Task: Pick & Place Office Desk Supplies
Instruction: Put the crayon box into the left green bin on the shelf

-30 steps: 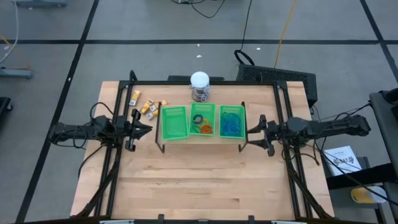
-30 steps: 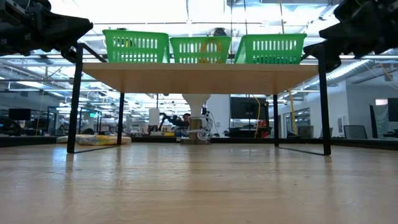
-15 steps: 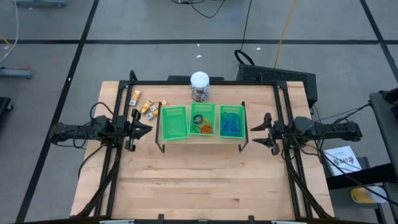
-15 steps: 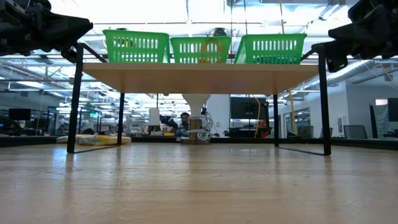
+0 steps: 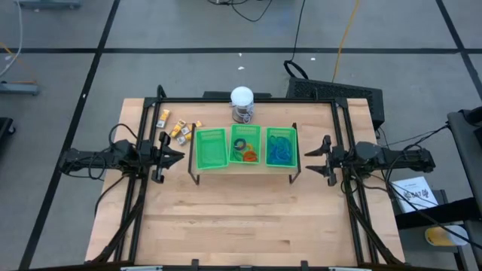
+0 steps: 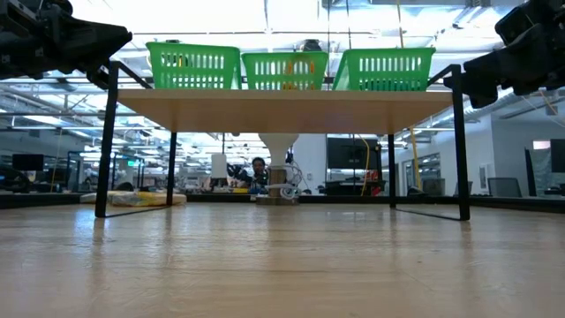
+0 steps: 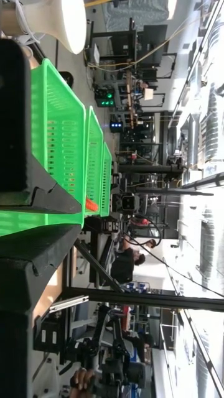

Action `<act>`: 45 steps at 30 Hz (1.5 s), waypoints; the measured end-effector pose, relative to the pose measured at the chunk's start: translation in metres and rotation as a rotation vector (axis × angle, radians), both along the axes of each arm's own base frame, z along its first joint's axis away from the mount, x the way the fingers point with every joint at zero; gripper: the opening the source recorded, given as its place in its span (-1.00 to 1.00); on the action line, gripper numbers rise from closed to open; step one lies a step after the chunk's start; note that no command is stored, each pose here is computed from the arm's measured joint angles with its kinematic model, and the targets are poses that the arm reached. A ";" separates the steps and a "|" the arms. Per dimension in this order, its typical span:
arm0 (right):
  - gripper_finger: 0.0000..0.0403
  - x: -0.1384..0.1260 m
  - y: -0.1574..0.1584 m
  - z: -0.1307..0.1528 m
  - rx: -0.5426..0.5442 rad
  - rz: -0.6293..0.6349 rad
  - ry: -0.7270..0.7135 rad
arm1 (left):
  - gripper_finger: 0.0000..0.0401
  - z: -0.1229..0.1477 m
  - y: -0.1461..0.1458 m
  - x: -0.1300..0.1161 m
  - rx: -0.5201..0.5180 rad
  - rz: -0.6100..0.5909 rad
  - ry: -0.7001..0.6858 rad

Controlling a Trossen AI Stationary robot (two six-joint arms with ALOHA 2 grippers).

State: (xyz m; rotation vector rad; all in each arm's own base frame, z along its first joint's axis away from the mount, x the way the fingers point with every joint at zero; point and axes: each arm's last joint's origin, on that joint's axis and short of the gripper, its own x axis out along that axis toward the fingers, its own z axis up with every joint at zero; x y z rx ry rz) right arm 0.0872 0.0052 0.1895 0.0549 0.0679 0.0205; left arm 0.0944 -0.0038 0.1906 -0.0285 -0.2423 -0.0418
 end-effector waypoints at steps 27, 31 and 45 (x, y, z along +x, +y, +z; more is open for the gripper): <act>0.05 0.010 0.001 -0.021 -0.065 0.010 -0.083 | -0.78 0.000 0.000 0.000 0.000 0.000 0.000; 0.05 0.010 0.001 -0.020 -0.066 0.009 -0.087 | -0.78 0.000 0.000 0.000 0.000 0.000 0.000; 0.05 0.010 0.001 -0.020 -0.065 0.010 -0.089 | -0.78 0.007 0.001 -0.002 -0.164 -0.015 -0.069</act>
